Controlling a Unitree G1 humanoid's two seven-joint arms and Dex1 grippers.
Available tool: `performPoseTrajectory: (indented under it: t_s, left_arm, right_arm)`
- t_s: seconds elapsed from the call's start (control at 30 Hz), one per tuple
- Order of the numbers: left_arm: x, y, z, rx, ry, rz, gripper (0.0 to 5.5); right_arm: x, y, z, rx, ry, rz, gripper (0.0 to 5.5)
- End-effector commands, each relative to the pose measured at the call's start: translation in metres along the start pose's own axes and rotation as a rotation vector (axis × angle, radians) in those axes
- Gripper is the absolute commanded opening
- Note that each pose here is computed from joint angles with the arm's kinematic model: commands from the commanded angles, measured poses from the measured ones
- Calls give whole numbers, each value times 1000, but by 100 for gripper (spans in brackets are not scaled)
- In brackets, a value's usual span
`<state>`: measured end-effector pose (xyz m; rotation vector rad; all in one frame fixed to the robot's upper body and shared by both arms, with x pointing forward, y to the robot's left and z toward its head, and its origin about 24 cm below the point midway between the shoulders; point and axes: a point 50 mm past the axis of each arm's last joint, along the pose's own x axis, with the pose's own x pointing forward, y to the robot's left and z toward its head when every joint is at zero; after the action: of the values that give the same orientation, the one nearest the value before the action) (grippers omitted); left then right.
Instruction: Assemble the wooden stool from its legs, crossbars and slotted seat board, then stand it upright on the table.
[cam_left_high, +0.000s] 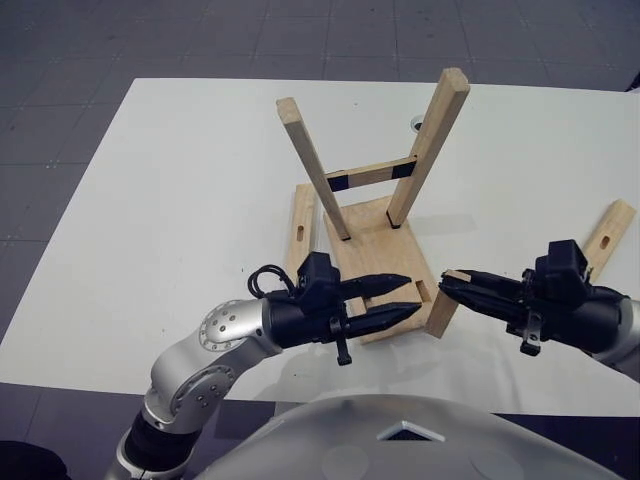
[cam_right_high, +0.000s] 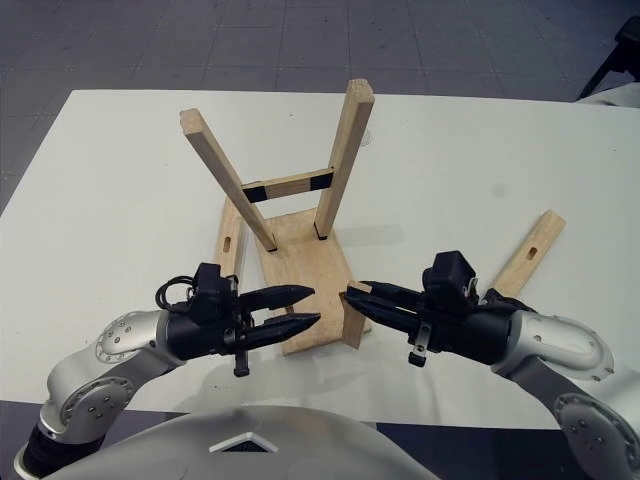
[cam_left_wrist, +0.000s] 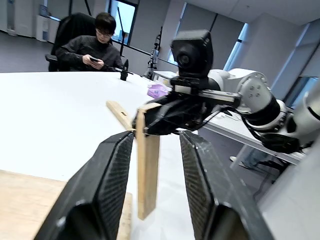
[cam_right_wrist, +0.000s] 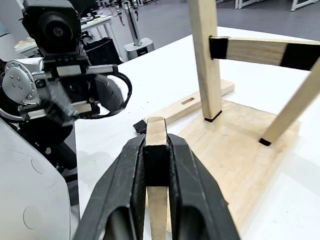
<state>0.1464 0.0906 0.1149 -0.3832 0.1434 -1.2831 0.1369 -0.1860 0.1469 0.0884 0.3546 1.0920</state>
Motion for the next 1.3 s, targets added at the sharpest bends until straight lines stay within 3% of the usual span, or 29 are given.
performPoseTrajectory:
  t_s: [0.03,0.17,0.27,0.43,0.67,1.0,1.3]
  left_arm:
    - [1,11,3,70,-12,124,171]
    - [6,3,7,131,-58,205,171]
    - [10,-5,9,138,-80,226,171]
    - [10,-7,9,119,-100,280,171]
    - [9,-6,8,79,-110,336,171]
    - [11,-10,9,60,-114,336,171]
    - [11,-10,7,57,-103,327,171]
  right_arm:
    - [-7,-8,7,-66,-30,-134,42]
    - [-20,-52,18,-138,-85,-723,42]
    - [-26,-62,26,-200,-150,-990,42]
    - [-40,-79,21,-219,-177,-1289,42]
    - [-71,-103,6,-235,-79,-1566,42]
    - [-84,-135,-26,-129,-44,-1656,42]
    - [-71,-131,4,-223,-128,-1593,42]
